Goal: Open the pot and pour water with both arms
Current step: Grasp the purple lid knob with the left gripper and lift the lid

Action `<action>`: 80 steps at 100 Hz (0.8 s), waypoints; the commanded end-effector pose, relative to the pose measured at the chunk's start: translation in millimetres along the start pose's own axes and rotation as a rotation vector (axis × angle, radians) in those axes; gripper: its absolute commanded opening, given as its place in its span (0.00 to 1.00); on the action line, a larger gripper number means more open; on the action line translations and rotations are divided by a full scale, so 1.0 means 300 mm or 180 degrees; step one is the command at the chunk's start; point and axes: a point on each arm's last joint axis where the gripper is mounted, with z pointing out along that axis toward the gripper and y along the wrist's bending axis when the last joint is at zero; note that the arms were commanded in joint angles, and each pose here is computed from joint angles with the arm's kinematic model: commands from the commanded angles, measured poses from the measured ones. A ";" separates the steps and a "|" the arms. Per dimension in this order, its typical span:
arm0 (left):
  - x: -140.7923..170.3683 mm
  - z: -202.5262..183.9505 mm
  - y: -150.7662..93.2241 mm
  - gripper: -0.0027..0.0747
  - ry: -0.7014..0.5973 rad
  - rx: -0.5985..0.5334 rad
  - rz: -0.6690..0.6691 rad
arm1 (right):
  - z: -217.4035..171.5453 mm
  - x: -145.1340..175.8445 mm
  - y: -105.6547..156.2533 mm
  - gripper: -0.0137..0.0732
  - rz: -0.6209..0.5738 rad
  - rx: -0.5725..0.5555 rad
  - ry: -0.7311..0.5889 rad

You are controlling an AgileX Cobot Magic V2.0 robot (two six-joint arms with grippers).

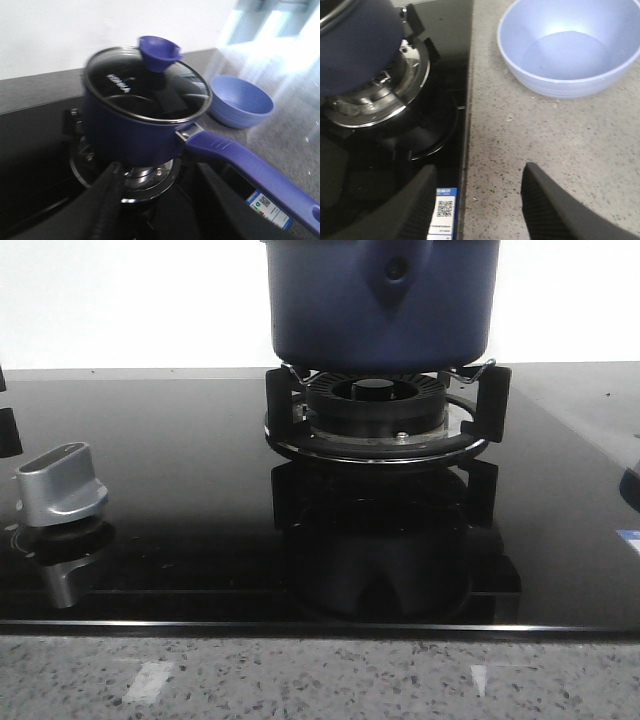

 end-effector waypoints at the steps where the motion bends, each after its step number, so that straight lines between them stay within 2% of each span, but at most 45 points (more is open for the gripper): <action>1: -0.063 0.066 -0.004 0.54 -0.0151 0.0083 0.0220 | -0.015 -0.049 0.013 0.56 -0.0058 -0.0072 -0.0291; 26: -0.137 0.256 0.085 0.54 -0.0135 -0.0139 0.0522 | -0.015 -0.050 0.013 0.56 -0.0061 -0.0078 -0.0301; 38: -0.162 0.345 0.098 0.54 -0.0097 0.0121 0.0709 | -0.015 -0.050 0.013 0.56 -0.0061 -0.0078 -0.0301; 57: -0.191 0.466 0.129 0.54 -0.0261 0.0366 0.0702 | -0.015 -0.049 0.013 0.56 -0.0062 -0.0078 -0.0296; 68: -0.201 0.494 0.121 0.60 -0.0409 0.0602 0.0772 | -0.015 -0.049 0.013 0.56 -0.0062 -0.0078 -0.0296; 80: -0.194 0.513 0.126 0.62 -0.0474 0.0664 0.0751 | -0.015 -0.049 0.013 0.56 -0.0062 -0.0078 -0.0296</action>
